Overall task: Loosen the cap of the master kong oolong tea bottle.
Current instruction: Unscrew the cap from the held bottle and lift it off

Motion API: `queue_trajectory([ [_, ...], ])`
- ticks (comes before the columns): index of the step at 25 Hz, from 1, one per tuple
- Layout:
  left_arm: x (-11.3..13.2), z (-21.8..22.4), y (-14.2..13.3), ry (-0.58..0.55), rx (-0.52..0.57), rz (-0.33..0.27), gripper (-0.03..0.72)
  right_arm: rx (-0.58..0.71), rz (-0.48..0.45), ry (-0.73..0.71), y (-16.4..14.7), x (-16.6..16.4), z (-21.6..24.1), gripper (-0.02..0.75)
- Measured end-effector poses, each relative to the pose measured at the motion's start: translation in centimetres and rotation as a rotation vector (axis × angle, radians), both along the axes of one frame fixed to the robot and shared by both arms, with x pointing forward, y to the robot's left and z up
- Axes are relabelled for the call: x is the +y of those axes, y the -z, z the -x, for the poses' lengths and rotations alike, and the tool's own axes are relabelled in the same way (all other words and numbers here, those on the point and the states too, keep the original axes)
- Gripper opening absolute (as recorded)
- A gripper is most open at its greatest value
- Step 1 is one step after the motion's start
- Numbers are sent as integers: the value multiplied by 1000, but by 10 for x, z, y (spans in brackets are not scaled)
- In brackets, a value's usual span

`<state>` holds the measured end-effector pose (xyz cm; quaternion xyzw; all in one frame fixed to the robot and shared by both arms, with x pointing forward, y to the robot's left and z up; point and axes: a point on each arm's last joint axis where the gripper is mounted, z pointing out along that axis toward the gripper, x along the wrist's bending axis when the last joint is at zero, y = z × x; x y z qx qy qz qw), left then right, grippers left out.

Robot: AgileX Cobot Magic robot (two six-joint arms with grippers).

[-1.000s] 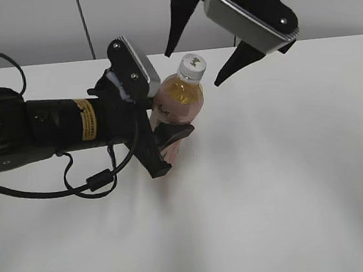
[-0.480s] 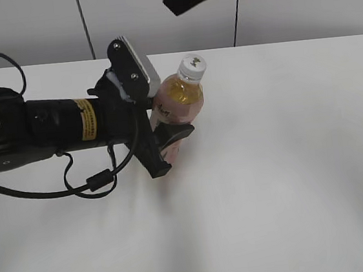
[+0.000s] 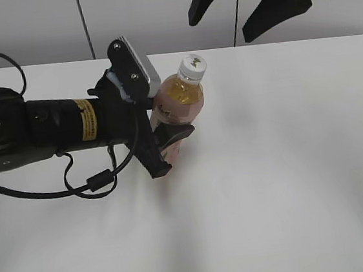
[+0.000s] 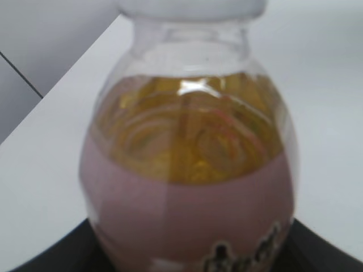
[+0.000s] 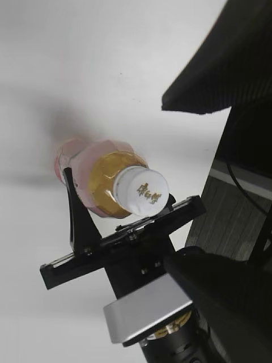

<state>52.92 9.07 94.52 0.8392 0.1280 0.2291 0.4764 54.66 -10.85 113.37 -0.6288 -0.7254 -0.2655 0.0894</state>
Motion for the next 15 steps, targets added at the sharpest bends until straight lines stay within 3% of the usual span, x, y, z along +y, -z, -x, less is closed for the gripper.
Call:
queue_trajectory([
  [4, 0, 0, 0, 0, 0, 0, 389, 65, -28, 77, 3, 2, -1, 567],
  [9, 0, 0, 0, 0, 0, 0, 389, 187, -57, 91, 31, 16, -15, 566],
  [15, 0, 0, 0, 0, 0, 0, 389, 200, -76, 111, 42, 21, -23, 540],
])
